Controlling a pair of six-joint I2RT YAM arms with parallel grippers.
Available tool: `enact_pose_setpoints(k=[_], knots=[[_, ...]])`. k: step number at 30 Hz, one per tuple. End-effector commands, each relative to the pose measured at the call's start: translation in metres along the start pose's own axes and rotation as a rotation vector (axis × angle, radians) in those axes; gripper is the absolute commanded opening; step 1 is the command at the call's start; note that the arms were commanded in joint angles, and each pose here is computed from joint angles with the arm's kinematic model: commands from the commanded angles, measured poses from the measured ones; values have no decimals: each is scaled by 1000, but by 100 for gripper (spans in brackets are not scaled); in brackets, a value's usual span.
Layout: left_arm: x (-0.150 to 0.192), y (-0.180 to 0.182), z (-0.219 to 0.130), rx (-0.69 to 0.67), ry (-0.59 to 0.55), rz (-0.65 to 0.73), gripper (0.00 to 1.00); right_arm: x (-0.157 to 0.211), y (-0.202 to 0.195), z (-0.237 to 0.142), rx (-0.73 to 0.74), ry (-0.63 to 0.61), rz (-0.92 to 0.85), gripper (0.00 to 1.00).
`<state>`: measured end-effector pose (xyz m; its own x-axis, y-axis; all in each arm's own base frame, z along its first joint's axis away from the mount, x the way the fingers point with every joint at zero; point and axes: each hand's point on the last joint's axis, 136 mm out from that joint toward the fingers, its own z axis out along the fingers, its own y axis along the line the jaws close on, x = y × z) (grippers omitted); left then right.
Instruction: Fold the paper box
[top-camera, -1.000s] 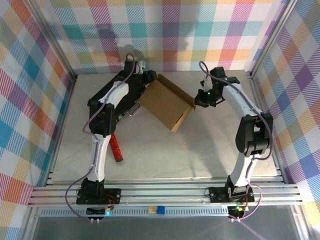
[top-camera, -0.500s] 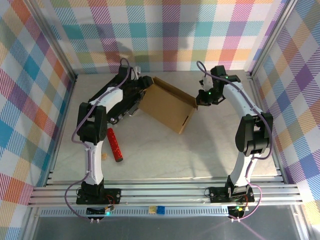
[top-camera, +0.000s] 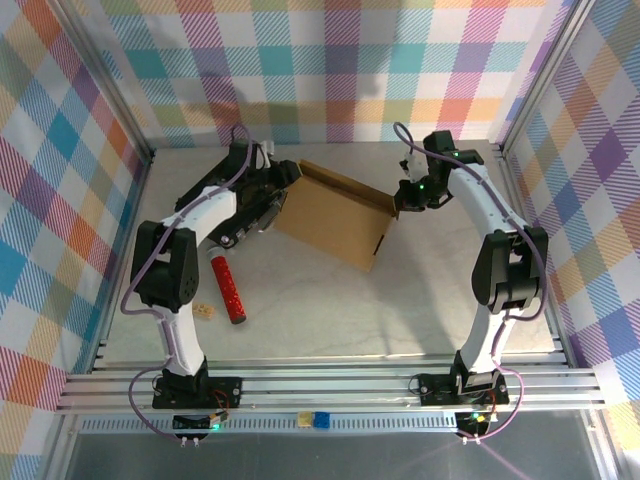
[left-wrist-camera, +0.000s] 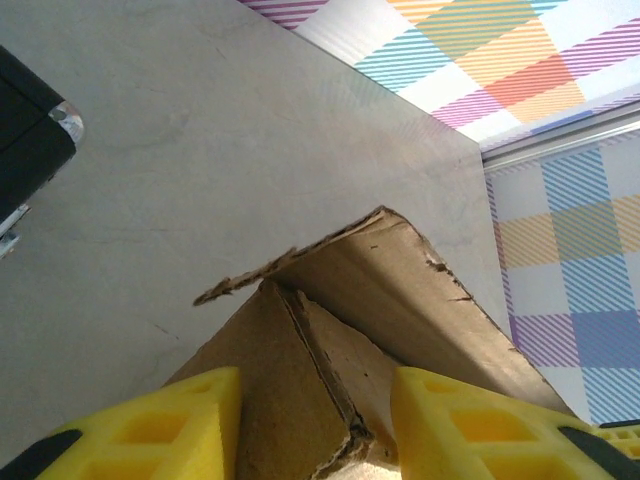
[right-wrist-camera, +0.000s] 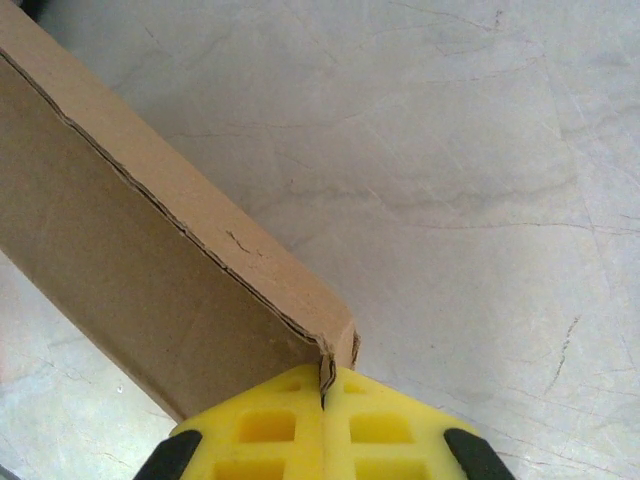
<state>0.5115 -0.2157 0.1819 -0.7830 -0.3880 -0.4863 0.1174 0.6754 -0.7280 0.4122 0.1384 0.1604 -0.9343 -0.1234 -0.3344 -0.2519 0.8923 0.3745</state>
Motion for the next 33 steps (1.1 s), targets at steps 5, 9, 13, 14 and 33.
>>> enact_pose_setpoints(k=[5,9,13,14,33], knots=[[19,-31,-12,60,16,35,41,-12,26,-26,-65,-70,-3,0],[23,-29,-14,59,13,33,41,-13,31,-31,-73,-72,16,0],[24,-29,-18,55,8,25,41,-10,32,-33,-52,-66,22,0],[25,-29,-19,52,8,24,41,-9,32,-32,-47,-59,23,0],[38,-29,-37,20,-19,39,41,-4,39,-36,64,-27,26,0]])
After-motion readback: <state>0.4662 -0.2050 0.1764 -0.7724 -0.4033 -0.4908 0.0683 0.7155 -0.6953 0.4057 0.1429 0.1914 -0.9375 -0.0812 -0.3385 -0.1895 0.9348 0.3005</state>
